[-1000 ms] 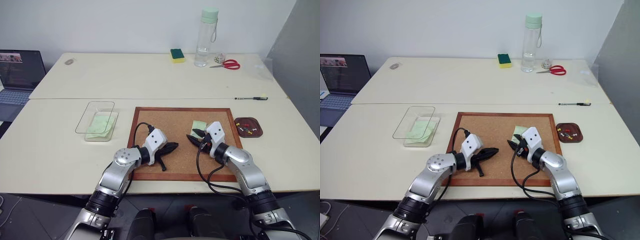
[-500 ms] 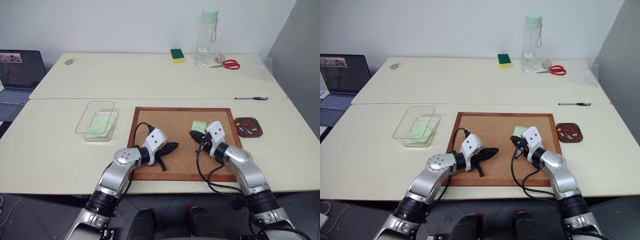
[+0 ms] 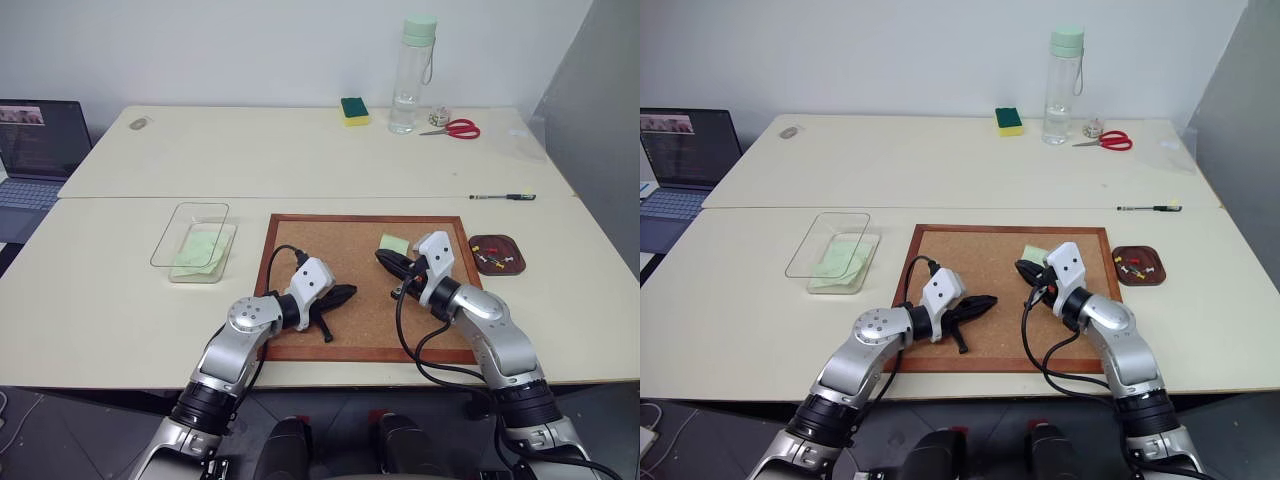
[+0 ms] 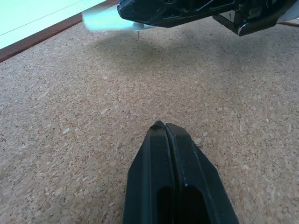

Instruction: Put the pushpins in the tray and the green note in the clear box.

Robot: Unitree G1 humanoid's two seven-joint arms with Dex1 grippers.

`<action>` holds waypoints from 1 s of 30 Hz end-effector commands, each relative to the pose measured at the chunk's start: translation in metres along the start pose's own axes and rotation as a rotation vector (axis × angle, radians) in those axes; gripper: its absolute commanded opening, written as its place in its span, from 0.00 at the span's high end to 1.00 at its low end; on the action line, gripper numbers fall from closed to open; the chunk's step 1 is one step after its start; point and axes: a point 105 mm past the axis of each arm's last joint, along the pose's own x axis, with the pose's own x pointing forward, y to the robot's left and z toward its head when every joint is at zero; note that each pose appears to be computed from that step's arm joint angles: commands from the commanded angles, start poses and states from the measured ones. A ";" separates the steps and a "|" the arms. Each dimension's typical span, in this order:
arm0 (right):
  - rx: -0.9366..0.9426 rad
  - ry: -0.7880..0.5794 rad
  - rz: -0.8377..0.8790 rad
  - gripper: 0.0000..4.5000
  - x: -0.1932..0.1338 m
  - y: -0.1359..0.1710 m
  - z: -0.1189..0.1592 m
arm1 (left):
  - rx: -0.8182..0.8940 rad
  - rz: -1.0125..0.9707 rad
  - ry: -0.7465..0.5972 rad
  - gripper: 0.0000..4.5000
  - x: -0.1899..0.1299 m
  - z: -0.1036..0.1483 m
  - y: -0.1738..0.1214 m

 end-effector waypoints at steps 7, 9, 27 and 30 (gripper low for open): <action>-0.026 -0.030 0.054 1.00 -0.012 0.004 0.018 | 0.100 0.000 -0.047 0.96 0.001 0.010 -0.003; -0.024 -0.025 0.077 1.00 -0.015 0.006 0.021 | 0.133 -0.018 -0.084 0.91 -0.001 0.021 0.000; -0.031 0.003 0.266 1.00 -0.025 0.022 0.051 | 0.723 -0.119 -0.185 0.36 0.004 0.067 0.020; -0.026 0.006 0.280 1.00 -0.024 0.027 0.051 | 0.823 -0.106 -0.193 0.36 0.005 0.069 0.024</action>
